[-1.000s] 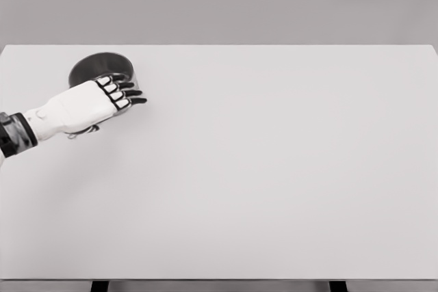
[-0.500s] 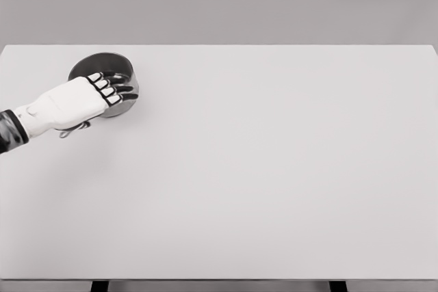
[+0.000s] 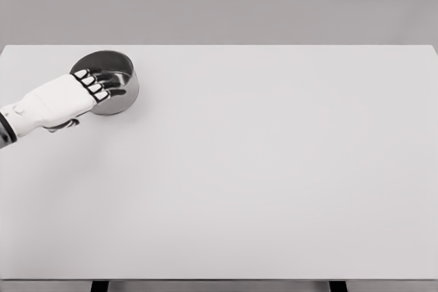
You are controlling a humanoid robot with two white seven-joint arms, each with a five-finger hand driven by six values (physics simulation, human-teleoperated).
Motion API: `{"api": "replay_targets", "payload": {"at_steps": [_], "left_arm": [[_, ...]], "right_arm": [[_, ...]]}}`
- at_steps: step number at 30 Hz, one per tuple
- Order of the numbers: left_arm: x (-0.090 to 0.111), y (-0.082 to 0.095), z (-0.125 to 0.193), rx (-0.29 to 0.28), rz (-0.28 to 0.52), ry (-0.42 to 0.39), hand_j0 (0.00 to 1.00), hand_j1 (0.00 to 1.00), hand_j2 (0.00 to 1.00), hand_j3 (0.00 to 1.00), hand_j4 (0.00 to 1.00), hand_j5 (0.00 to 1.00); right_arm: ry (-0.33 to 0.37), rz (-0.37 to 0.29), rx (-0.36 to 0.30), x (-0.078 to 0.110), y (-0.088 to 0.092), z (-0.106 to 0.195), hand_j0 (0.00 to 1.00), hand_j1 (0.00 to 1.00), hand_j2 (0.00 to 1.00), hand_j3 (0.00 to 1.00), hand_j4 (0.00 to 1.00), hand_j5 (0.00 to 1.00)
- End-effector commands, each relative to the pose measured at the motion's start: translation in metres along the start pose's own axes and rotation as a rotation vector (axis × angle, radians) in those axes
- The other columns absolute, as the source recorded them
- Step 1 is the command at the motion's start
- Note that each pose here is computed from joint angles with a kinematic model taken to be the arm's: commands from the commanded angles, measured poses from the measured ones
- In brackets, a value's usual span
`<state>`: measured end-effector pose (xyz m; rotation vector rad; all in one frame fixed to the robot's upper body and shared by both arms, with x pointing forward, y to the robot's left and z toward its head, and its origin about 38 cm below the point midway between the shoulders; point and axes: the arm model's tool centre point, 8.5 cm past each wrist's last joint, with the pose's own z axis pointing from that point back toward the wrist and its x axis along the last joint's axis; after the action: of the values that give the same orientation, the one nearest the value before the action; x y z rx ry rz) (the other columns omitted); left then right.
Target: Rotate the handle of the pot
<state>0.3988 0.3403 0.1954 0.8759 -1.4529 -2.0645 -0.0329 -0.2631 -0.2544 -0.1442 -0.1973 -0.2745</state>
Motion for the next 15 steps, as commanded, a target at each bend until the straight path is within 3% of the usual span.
{"api": "replay_targets", "payload": {"at_steps": [1, 15], "left_arm": [[-0.004, -0.001, 0.002, 0.001, 0.007, 0.015, 1.00, 1.00, 1.00, 1.00, 1.00, 1.00], [-0.024, -0.008, 0.012, -0.015, 0.031, 0.077, 1.00, 1.00, 1.00, 1.00, 1.00, 1.00]], "right_arm": [[-0.002, -0.001, 0.000, 0.001, 0.000, 0.000, 1.00, 1.00, 1.00, 1.00, 1.00, 1.00], [0.000, -0.001, 0.000, 0.000, 0.000, 0.000, 1.00, 1.00, 1.00, 1.00, 1.00, 1.00]]}}
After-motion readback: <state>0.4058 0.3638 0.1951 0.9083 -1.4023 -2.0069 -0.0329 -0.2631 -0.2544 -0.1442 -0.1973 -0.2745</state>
